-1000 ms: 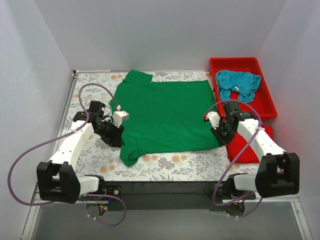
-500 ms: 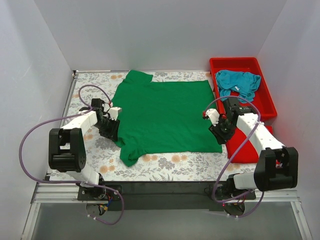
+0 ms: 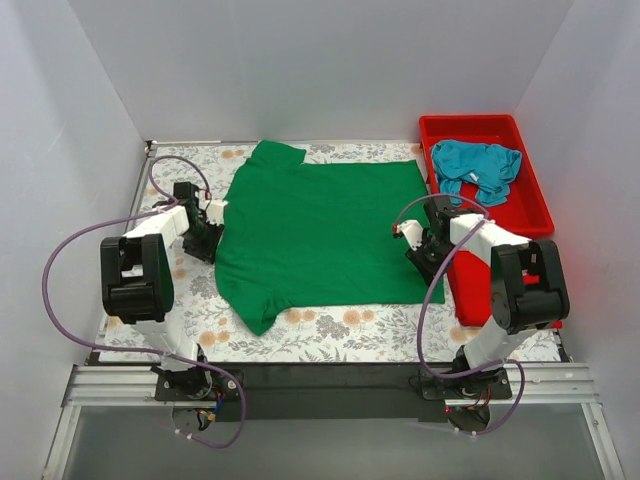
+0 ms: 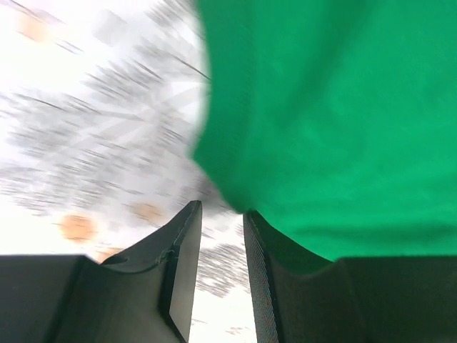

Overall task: Fold and stack the t-shirts
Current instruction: Flatten the tshirt out

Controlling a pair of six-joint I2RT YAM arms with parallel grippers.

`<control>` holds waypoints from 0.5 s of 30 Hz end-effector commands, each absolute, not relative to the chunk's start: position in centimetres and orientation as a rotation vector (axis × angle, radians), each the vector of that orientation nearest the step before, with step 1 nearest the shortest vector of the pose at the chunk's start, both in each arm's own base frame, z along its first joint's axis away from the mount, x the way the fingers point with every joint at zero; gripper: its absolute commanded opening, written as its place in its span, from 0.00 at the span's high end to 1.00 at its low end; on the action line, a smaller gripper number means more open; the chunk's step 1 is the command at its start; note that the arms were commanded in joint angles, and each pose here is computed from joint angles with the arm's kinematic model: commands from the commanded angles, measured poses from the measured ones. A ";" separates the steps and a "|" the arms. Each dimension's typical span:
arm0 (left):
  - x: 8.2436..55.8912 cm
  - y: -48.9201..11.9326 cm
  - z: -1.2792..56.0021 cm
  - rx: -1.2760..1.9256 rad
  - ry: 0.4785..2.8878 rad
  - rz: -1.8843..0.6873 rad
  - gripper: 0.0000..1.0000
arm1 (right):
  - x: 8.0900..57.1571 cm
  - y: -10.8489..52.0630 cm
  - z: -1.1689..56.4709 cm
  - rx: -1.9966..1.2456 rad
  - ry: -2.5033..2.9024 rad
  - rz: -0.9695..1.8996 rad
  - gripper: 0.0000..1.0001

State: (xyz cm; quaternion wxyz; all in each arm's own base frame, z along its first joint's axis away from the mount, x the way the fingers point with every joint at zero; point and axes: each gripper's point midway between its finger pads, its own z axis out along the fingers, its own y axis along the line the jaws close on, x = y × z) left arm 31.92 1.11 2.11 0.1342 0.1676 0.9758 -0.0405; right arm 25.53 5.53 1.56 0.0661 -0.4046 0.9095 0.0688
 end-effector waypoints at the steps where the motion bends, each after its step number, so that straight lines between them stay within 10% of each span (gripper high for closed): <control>1: 36.9 3.8 3.9 0.515 2.694 0.112 0.71 | 28.3 4.3 -0.6 -1.194 2.718 0.049 0.67; 7: 39.2 0.9 7.6 0.580 2.554 -0.149 0.72 | 29.8 7.0 2.5 -1.159 2.658 0.174 0.66; 15: 26.1 -7.4 12.6 0.910 2.477 -0.695 0.66 | 27.4 10.1 7.6 -1.146 2.545 0.381 0.66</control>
